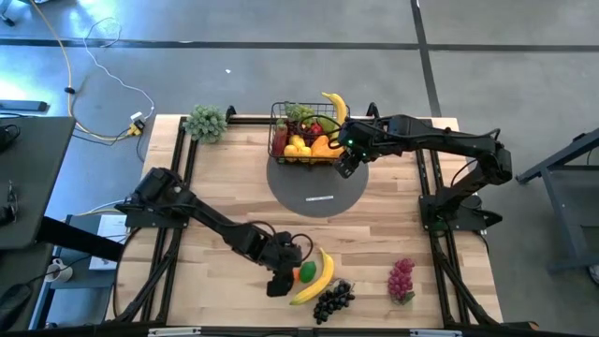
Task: Build produce basket
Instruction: Put the tangerine into the wire basket, then put the grapes into the wire basket
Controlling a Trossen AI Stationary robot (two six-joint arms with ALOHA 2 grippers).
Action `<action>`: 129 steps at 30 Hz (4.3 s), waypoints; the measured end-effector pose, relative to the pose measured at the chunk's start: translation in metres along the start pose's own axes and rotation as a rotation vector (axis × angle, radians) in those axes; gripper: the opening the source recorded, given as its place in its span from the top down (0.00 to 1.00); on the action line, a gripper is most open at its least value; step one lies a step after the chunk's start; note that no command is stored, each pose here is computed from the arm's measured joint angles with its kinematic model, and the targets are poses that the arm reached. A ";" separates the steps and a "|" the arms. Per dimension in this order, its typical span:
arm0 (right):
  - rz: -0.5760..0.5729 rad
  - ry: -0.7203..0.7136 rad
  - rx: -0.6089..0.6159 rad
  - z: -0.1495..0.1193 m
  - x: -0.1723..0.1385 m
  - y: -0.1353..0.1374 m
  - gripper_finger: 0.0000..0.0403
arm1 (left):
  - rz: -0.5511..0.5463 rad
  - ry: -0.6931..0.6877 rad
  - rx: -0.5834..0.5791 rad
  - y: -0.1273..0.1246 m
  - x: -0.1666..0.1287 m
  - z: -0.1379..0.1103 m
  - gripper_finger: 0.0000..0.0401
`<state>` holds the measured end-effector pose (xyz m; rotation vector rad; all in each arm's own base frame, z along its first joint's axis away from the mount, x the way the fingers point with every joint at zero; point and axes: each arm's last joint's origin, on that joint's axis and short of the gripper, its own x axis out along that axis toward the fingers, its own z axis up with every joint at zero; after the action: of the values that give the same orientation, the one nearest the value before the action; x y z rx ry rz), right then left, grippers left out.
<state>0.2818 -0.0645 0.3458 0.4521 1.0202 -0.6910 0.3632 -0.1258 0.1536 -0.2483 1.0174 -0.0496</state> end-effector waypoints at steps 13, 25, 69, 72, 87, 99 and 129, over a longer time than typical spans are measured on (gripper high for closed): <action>-0.007 0.012 -0.004 -0.001 0.000 -0.001 0.44 | -0.016 0.009 0.001 0.000 0.009 -0.002 0.42; -0.018 0.030 -0.009 -0.003 0.000 -0.002 0.44 | -0.035 0.049 0.008 -0.002 0.030 -0.011 0.42; -0.107 -0.004 0.064 -0.003 0.000 -0.005 0.44 | 0.373 -0.155 -0.119 0.156 -0.127 0.050 0.72; -0.117 -0.013 0.102 -0.003 0.000 -0.006 0.44 | 0.428 -0.185 -0.131 0.182 -0.141 0.052 0.73; -0.082 0.005 0.299 -0.004 0.000 -0.005 0.44 | 0.561 -0.353 -0.149 0.271 -0.180 0.055 0.72; -0.074 0.149 0.424 -0.026 0.016 0.005 0.44 | 0.493 -0.278 -0.163 0.303 -0.156 0.046 0.71; -0.221 0.498 0.811 -0.169 0.006 0.084 0.44 | 0.537 -0.312 -0.130 0.298 -0.169 0.049 0.43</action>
<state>0.2390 0.1002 0.2654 1.2761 1.2381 -1.2312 0.2929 0.1991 0.2513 -0.0895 0.7489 0.5289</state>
